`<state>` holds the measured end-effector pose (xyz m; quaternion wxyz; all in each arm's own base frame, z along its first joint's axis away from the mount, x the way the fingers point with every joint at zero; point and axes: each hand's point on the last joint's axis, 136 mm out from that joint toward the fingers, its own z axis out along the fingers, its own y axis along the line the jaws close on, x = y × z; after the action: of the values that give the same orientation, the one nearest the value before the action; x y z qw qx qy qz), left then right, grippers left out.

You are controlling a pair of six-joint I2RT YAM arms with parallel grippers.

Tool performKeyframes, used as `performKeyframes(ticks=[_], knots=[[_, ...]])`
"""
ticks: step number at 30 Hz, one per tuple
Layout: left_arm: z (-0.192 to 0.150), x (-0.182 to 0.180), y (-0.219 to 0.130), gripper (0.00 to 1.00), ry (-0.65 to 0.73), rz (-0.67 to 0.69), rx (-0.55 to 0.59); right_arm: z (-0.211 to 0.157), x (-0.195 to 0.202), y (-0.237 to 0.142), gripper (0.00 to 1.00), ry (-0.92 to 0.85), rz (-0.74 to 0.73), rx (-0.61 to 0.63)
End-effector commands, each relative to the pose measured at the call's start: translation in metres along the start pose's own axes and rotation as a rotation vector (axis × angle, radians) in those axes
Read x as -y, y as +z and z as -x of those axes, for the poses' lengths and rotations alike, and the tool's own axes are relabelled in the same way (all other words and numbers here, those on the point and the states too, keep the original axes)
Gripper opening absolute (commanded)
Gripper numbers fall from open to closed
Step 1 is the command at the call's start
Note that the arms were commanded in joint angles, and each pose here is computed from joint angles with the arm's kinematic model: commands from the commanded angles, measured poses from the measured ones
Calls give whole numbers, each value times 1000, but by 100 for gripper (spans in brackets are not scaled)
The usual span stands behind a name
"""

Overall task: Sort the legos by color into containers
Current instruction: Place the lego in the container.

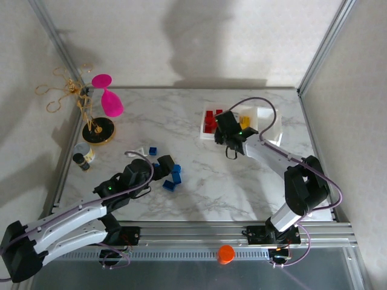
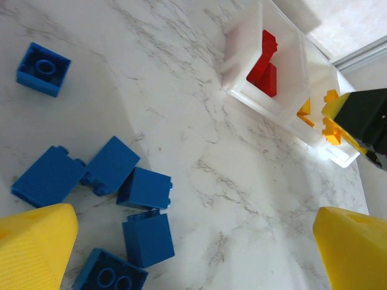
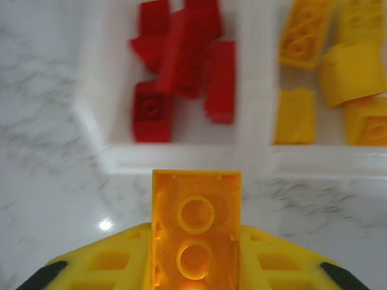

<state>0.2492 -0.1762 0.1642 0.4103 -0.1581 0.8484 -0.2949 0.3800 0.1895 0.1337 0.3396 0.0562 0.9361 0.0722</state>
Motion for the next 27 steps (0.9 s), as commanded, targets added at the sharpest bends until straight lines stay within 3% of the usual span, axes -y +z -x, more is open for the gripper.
performKeyframes(ticks=[1,6,13,15,21,27], knots=[[13,32,5,100,9,-84,7,22,29,4,28,28,-60,51],[9,40,20,100,17,-76,-16,61,65,27,31,67,-183,105],[5,44,32,100,21,-74,-31,94,92,76,32,95,-242,82],[5,44,35,100,35,-60,-37,100,92,83,38,85,-247,77],[2,48,38,100,37,-71,-50,120,80,67,57,75,-201,113],[4,43,31,100,29,-67,-36,113,54,28,64,64,-99,133]])
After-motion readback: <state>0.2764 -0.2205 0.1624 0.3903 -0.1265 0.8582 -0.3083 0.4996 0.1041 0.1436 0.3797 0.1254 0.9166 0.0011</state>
